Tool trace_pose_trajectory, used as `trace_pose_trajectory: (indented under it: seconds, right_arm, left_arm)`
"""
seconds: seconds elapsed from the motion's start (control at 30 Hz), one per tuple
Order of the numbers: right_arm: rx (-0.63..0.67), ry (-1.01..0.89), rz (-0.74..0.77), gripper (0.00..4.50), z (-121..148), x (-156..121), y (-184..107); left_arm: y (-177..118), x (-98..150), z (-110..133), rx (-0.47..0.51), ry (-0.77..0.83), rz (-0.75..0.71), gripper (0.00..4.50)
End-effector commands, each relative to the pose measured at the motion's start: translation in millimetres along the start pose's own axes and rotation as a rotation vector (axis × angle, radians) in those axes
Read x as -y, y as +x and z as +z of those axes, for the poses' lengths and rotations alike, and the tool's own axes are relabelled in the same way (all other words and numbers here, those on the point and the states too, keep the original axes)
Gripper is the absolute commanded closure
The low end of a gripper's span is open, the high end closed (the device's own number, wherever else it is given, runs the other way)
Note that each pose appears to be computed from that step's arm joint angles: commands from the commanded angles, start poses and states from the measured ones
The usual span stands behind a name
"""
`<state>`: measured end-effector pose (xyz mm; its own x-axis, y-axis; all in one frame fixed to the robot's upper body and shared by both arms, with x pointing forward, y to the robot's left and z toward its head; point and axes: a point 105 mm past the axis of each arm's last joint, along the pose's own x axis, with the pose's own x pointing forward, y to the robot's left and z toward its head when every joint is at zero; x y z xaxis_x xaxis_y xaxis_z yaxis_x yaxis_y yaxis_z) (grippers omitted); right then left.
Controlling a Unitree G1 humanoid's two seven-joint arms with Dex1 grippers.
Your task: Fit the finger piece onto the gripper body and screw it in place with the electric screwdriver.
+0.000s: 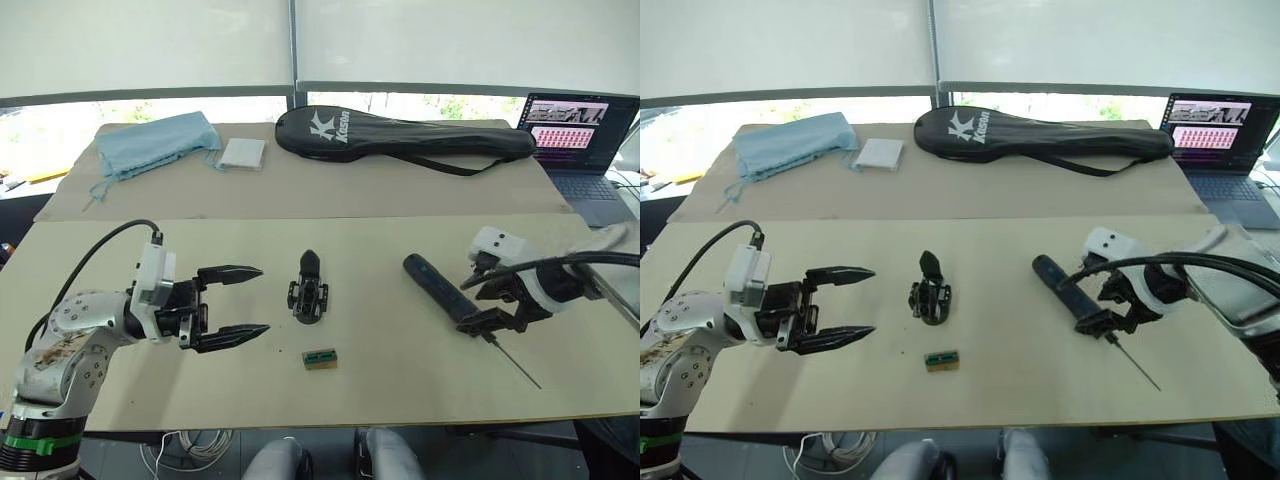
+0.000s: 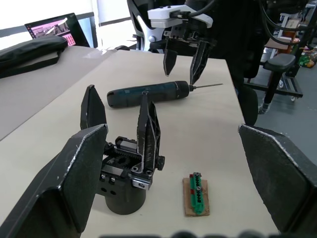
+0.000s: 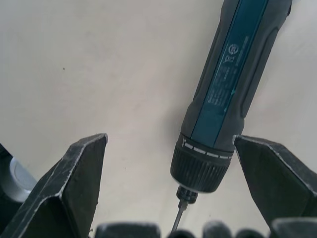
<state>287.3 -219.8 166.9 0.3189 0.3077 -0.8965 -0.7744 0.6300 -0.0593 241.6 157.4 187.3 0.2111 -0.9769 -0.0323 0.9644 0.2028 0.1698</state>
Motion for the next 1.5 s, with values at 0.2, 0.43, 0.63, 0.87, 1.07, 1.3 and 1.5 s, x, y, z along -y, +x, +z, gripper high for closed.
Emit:
trace_pose_trajectory:
  seconds: [0.2,0.43,0.63,0.87,1.07,1.3,1.5]
  right_arm:
    - [-0.127,0.001,-0.067,0.02,-4,24,10]
    - [-0.153,0.001,-0.037,0.02,4,29,24]
    - [-0.181,-0.009,-0.035,0.02,8,32,30]
    - [-0.226,-0.005,-0.037,0.02,-1,38,36]
    - [-0.232,0.029,-0.02,0.02,-7,35,41]
    - [-0.235,0.035,-0.014,0.02,-11,33,45]
    - [-0.239,0.024,-0.022,1.46,-11,34,49]
  left_arm:
    - [11,8,10,0.016,0.062,-0.046,0.0]
    - [14,10,8,0.029,0.063,-0.038,0.0]
    - [15,11,8,0.038,0.056,-0.033,0.0]
    - [13,8,12,0.047,0.062,-0.015,0.0]
    - [13,10,10,0.046,0.058,-0.01,0.0]
    - [14,11,8,0.044,0.054,-0.011,0.0]
    - [14,12,7,0.041,0.053,-0.018,0.0]
